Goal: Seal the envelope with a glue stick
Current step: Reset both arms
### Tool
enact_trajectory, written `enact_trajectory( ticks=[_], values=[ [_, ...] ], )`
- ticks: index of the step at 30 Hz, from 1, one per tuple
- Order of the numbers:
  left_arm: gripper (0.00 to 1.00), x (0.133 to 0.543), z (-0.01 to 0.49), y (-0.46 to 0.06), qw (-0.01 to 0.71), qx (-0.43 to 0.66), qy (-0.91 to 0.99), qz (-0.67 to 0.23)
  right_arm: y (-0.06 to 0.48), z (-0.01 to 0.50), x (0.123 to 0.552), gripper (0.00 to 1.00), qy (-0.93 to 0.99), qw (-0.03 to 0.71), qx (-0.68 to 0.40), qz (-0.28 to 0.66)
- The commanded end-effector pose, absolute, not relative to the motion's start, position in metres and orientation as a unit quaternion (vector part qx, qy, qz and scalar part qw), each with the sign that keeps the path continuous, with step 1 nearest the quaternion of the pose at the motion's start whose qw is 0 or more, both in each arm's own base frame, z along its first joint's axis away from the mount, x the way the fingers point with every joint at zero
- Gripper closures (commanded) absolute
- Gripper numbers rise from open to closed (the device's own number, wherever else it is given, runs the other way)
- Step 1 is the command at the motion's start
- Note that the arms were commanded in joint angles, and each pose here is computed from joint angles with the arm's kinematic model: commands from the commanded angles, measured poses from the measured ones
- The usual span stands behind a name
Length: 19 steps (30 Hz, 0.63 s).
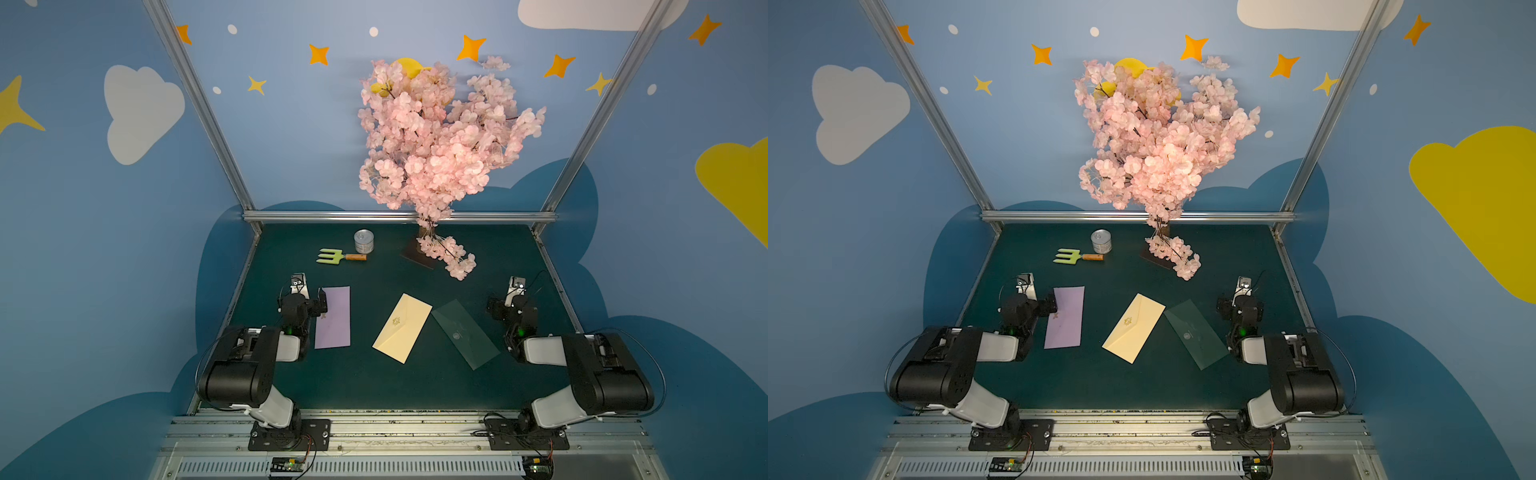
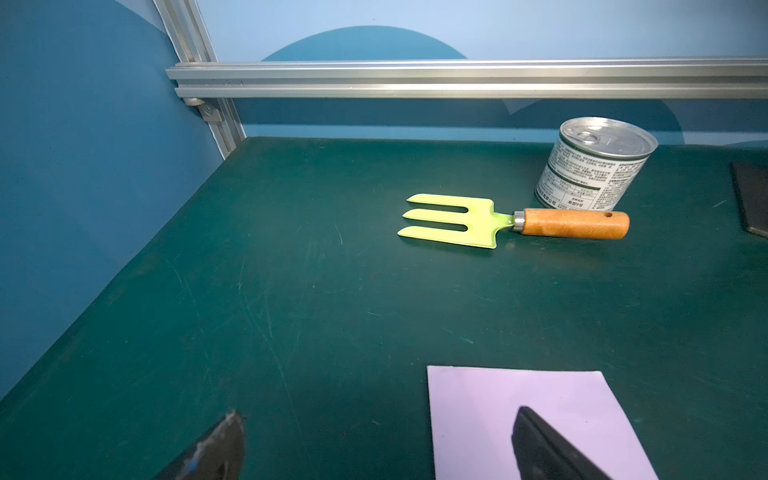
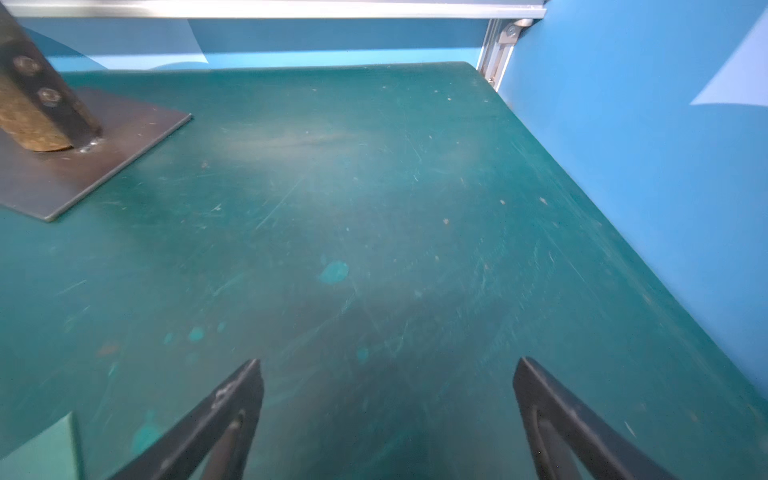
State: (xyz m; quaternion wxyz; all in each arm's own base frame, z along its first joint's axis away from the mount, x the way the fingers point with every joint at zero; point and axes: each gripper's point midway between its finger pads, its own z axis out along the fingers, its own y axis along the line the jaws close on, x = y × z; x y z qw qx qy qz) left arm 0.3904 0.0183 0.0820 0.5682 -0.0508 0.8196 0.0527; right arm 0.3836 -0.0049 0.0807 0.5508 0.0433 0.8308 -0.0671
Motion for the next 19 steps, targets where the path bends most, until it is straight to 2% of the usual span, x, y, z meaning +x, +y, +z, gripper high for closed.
enact_trajectory(
  ticks=[1,19],
  values=[
    [0.0,0.3925,0.0863,0.0201,0.575,-0.056,0.814,0.053,-0.0068,0.0927,0.3923,0.04,0.815,0.575,0.05,-0.06],
    [0.0,0.3923,0.0872,0.0181,0.577,-0.05,0.814,0.052,-0.004,0.0963,0.3922,0.04,0.806,0.587,0.042,-0.064]
  ],
)
